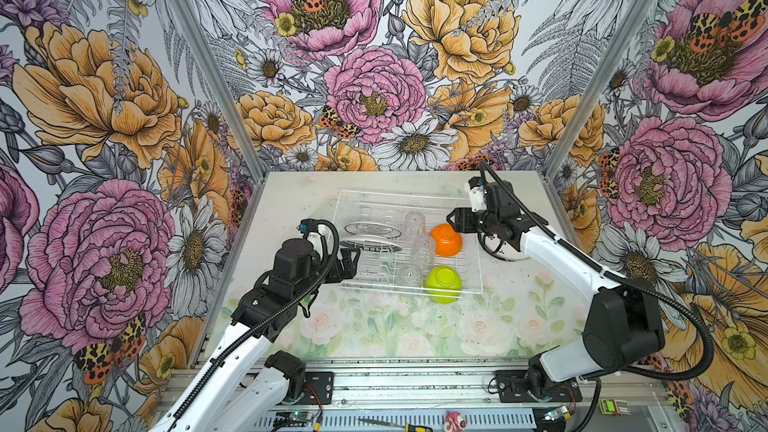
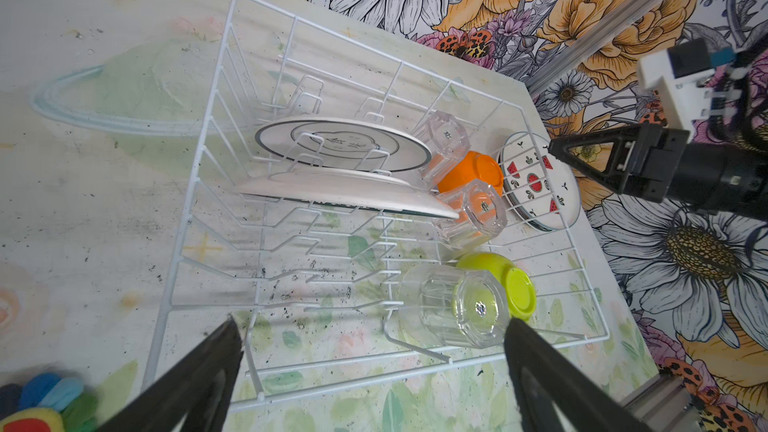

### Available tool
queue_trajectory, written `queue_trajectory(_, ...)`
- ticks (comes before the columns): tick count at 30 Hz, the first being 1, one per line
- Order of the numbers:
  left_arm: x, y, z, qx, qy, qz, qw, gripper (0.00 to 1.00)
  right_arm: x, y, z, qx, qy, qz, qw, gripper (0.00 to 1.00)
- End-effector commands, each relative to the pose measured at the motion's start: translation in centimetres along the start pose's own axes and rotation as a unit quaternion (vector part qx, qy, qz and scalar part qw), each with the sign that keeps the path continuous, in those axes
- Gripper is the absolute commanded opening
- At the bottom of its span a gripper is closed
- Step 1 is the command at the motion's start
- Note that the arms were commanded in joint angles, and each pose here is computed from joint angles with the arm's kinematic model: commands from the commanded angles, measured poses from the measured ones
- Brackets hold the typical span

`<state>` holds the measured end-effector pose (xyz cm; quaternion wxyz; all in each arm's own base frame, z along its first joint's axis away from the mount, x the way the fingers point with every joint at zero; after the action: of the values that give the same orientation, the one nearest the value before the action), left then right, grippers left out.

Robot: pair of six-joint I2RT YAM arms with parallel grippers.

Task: Unload the mixed dishes from the dish rack
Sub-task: 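Swing the right gripper back over the rack toward the white plates, then lower the right gripper onto the top edge of the white plate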

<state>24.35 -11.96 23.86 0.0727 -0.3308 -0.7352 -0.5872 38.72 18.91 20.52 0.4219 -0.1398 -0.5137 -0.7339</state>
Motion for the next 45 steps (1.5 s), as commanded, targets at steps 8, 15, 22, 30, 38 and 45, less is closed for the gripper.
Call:
queue_trajectory(8, 1.1, 0.4, 0.6, -0.015, 0.017, -0.007, 1.0, 0.99, -4.3, 0.3, 10.5, 0.133, 0.103, 0.011, 0.986, 0.68)
queue_trajectory(15, 1.0, -0.2, 0.8, -0.005, 0.021, 0.015, 1.0, 0.99, -5.2, -1.4, 12.8, 0.186, 0.141, 0.033, 0.972, 0.62)
queue_trajectory(22, 0.3, -0.3, 0.8, 0.002, 0.02, 0.034, 0.999, 0.99, -4.3, -4.0, 13.7, 0.22, 0.174, 0.053, 0.958, 0.61)
queue_trajectory(30, -1.0, -0.5, 1.8, 0.012, 0.035, 0.06, 0.998, 0.99, -2.6, -5.7, 14.5, 0.226, 0.197, 0.047, 0.953, 0.6)
queue_trajectory(38, -1.2, 0.5, 3.5, 0.0, 0.067, 0.058, 0.996, 0.99, -1.7, -7.3, 16.5, 0.228, 0.228, 0.042, 0.946, 0.6)
queue_trajectory(45, -1.6, -0.4, 4.2, -0.016, 0.066, 0.087, 0.994, 0.99, -4.7, -7.6, 17.4, 0.229, 0.189, 0.036, 0.954, 0.57)
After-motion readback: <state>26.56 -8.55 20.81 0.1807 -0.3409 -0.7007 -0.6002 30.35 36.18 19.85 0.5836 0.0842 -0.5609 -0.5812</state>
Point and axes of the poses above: each gripper's point midway between its finger pads, its own x axis back along the fingers, its own z axis along the line the jaws close on, y = z × x, the point moved 1 cm from there along x, back along the fingers, and after that the axes turned 11 degrees about -x, right-handed, at the moved point
